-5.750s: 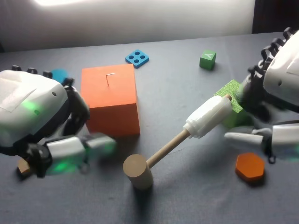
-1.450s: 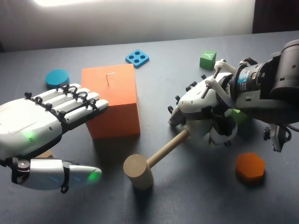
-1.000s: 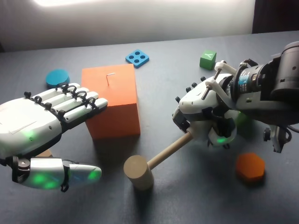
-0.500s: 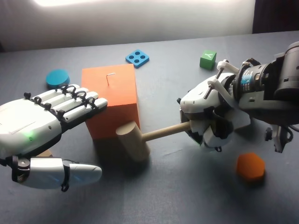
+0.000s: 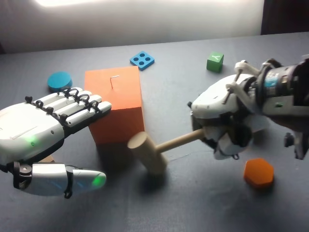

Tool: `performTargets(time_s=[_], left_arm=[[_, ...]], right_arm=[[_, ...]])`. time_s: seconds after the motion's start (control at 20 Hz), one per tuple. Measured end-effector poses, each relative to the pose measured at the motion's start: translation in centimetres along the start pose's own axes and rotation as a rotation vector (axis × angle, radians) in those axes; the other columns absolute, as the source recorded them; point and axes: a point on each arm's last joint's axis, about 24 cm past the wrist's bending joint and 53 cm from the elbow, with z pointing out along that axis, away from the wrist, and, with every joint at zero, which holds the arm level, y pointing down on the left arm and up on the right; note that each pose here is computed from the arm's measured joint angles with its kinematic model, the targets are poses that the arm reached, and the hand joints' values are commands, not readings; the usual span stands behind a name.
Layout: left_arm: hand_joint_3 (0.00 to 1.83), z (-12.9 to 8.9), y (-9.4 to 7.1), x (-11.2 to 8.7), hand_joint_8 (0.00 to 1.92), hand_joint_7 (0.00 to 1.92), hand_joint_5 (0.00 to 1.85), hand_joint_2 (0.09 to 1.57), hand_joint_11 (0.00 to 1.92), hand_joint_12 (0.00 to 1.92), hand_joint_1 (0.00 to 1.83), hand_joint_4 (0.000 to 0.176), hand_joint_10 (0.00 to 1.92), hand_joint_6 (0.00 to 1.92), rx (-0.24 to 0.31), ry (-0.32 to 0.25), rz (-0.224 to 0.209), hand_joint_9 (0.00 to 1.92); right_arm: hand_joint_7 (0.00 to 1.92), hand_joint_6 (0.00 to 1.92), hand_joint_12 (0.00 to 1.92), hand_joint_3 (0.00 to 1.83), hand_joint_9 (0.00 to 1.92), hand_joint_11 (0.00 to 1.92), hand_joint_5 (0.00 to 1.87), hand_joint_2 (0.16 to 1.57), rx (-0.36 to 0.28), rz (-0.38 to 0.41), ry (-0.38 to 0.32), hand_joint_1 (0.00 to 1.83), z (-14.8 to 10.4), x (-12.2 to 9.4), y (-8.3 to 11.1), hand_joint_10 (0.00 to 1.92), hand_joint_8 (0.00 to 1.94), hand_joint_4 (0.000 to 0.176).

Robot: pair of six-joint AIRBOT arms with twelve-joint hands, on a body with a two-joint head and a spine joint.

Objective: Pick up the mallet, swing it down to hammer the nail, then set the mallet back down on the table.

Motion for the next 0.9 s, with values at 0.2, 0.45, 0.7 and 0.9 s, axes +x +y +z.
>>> performTargets(time_s=[0.2,0.45,0.7,0.9], left_arm=[[0.00,0.0,0.0,0.0,0.00,0.01,0.03,1.08,0.00,0.00,0.00,0.000,0.00,0.00,0.000,0.000,0.000,0.00],[0.00,0.0,0.0,0.0,0.00,0.02,0.05,1.08,0.00,0.00,0.00,0.000,0.00,0.00,0.000,0.000,0.000,0.01],[0.01,0.0,0.0,0.0,0.01,0.04,0.06,1.09,0.01,0.01,0.00,0.000,0.01,0.01,0.000,0.000,0.000,0.02],[0.01,0.0,0.0,0.0,0.00,0.03,0.06,1.10,0.01,0.00,0.00,0.000,0.00,0.01,0.001,-0.001,0.000,0.02]], right_arm=[[1.45,1.92,1.92,0.00,1.61,1.62,1.21,1.34,0.006,0.012,-0.066,1.53,-3.3,-2.5,-1.1,1.92,1.94,0.000],[1.49,1.92,1.92,0.00,1.66,1.68,1.24,1.34,-0.074,0.095,-0.183,1.55,-5.4,-6.7,-0.1,1.92,1.94,0.000],[1.51,1.92,1.92,0.00,1.67,1.68,1.26,1.34,-0.197,0.101,-0.279,1.53,-6.7,-9.5,2.0,1.92,1.94,0.000],[1.49,1.92,1.92,0.00,1.66,1.68,1.22,1.34,-0.318,0.071,-0.359,1.52,-7.5,-11.6,4.6,1.92,1.94,0.000]])
